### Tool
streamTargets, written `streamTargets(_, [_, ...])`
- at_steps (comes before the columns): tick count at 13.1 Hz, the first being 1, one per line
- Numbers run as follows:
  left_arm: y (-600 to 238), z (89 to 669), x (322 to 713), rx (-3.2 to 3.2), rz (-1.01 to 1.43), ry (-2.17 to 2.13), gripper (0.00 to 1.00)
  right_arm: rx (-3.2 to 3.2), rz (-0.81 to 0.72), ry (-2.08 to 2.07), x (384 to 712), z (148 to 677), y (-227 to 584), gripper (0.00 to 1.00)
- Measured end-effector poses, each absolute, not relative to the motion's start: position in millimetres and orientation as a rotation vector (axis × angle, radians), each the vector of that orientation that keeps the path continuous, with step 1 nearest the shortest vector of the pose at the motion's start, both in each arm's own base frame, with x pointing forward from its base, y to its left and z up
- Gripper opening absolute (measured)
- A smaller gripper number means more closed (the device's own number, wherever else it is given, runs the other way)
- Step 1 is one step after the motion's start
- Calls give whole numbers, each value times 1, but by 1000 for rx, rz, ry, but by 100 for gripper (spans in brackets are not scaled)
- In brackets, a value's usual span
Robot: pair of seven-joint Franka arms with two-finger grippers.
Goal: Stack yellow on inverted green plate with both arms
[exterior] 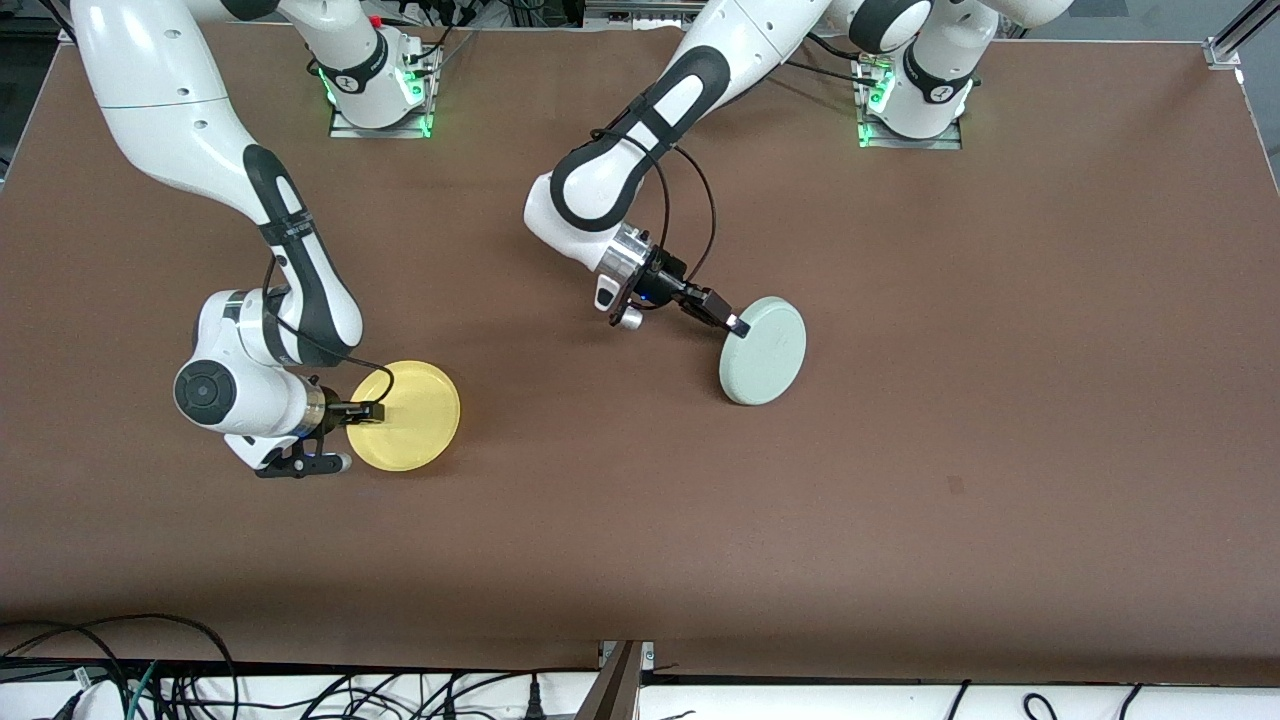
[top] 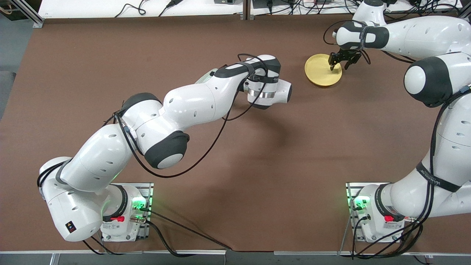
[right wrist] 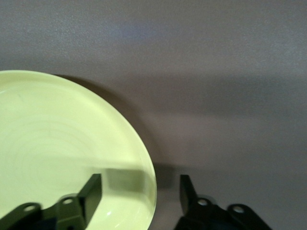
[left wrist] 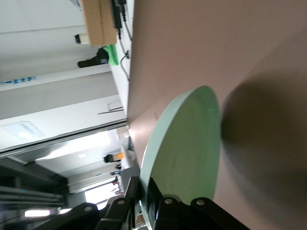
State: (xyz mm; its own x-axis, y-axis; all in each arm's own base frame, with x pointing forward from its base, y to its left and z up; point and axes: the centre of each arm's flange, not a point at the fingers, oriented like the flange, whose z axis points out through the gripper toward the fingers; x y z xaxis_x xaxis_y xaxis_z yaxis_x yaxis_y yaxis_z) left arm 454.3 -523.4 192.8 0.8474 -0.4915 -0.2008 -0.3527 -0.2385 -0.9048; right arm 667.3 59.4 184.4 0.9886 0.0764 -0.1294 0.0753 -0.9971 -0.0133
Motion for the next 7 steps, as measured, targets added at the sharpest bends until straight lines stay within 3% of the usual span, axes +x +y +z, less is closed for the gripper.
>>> streamTargets(5, [-529,220,500,-2344,-49,544,68,-3123,210,-95,666,184,59,8])
streamTargets(7, [-524,251,528,-2588,9,424,91,-3118,194,-77,668,192,59,5])
